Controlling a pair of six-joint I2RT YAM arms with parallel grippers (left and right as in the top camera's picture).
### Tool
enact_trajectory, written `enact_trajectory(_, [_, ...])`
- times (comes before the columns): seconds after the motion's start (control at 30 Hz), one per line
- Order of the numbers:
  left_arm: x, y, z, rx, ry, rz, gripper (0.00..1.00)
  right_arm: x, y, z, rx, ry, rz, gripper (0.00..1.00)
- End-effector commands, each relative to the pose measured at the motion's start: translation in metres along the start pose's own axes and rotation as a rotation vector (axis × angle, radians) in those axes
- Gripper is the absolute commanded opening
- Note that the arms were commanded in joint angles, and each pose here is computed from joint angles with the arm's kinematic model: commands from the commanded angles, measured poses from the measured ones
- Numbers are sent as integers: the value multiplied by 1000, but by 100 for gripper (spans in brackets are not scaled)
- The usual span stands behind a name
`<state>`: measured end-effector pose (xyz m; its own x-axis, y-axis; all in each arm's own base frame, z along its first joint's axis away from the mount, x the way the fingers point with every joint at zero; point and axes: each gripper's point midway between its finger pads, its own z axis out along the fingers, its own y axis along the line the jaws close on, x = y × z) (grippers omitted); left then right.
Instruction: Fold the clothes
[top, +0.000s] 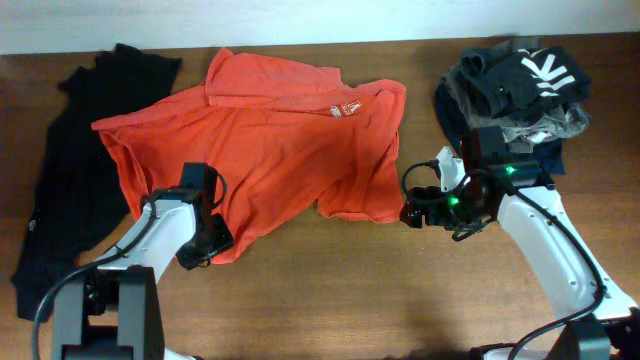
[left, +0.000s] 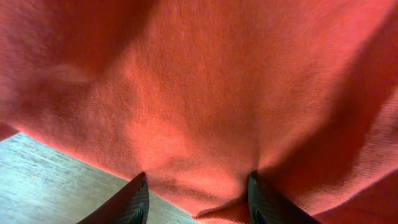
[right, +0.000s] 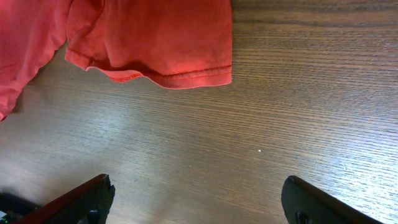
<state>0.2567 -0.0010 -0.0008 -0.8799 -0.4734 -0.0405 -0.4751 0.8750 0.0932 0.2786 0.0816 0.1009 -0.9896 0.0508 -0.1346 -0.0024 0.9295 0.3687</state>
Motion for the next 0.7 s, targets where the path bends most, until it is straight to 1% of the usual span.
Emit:
enact_trajectory(0.0, [10, 3, 9, 4, 24, 14, 52, 2, 2, 2, -9, 8, 5, 91])
enact_trajectory(0.3, [3, -3, 12, 30, -13, 11, 50, 4, 2, 2, -9, 15, 7, 91])
enact_trajectory(0.4, [1, -4, 14, 37, -23, 9, 46, 5, 2, 2, -8, 19, 9, 91])
enact_trajectory(0.5, [1, -5, 17, 43, -32, 8, 36, 6, 3, 2, -12, 22, 10, 91])
enact_trajectory(0.57, [1, -5, 18, 45, -35, 8, 22, 7, 3, 2, -12, 27, 12, 91])
enact_trajectory(0.6, [1, -5, 18, 45, -35, 8, 8, 8, 2, 1, -11, 30, 13, 91])
enact_trajectory(0.63, [1, -5, 18, 45, -37, 8, 0, 9, 2, 1, -10, 33, 13, 91])
enact_trajectory(0.67, [-1, -6, 18, 49, -42, 8, 0, 9, 2, 1, -10, 34, 15, 91])
